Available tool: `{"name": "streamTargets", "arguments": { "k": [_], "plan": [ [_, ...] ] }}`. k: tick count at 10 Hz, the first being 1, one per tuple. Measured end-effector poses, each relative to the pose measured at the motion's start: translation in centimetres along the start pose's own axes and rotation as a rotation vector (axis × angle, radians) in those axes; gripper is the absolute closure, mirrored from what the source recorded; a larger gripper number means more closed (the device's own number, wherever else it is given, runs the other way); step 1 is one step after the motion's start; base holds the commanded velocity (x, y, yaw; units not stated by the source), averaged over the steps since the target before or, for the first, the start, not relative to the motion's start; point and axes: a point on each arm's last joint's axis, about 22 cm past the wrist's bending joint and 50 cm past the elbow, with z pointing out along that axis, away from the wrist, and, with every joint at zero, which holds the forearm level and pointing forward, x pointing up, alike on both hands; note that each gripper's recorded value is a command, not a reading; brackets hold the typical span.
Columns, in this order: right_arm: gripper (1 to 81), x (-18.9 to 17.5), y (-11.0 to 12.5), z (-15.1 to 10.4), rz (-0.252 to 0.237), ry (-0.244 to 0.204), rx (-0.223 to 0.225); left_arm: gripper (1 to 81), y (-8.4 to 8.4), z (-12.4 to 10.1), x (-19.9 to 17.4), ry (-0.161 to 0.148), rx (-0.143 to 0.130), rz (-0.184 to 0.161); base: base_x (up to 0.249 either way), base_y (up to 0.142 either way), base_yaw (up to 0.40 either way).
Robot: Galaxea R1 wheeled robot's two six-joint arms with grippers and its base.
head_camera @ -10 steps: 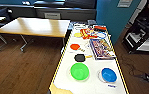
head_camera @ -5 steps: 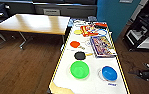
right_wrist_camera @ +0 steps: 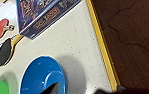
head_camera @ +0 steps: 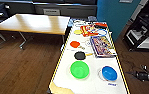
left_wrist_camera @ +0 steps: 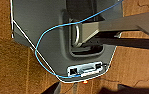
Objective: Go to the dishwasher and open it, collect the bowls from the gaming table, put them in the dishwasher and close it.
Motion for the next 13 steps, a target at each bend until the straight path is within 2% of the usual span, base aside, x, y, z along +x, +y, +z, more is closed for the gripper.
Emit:
{"name": "streamTargets", "arguments": {
  "k": [1, 2, 3, 6, 9, 11, 13],
  "plan": [
    [1.0, 0.8, -0.5, 0.5, 0.001, 0.03, 0.02, 1.0, -0.4, 0.0, -0.1, -0.002, 0.01, 0.003, 0.0, 0.0, 0.0],
    [1.0, 0.4, -1.1, 1.7, 0.001, 0.023, 0.032, 1.0, -0.9, 0.0, 0.0, -0.002, 0.022, 0.006, 0.0, 0.0, 0.0],
    [1.0, -0.5, -1.7, 2.8, 0.001, 0.006, 0.044, 1.0, -0.9, 0.1, 0.0, -0.002, 0.022, 0.006, 0.0, 0.0, 0.0],
    [1.0, -0.8, -2.8, 4.5, 0.009, 0.001, 0.061, 1.0, -0.6, 0.2, -0.1, -0.005, 0.02, 0.003, 0.0, 0.0, 0.0],
    [1.0, -3.9, -3.4, 6.9, 0.042, -0.047, 0.075, 1.0, -0.9, 0.2, -0.1, -0.006, 0.026, 0.002, 0.0, 0.0, 0.0],
    [1.0, -5.2, -4.4, 8.1, 0.055, -0.058, 0.1, 1.0, -0.9, 0.2, -0.1, -0.007, 0.026, 0.002, 0.0, 0.0, 0.0],
    [1.0, -6.7, -3.9, 8.7, 0.082, -0.065, 0.104, 1.0, -0.9, 0.2, -0.1, -0.008, 0.027, 0.001, 0.0, 0.0, 0.0]
  ]
}}
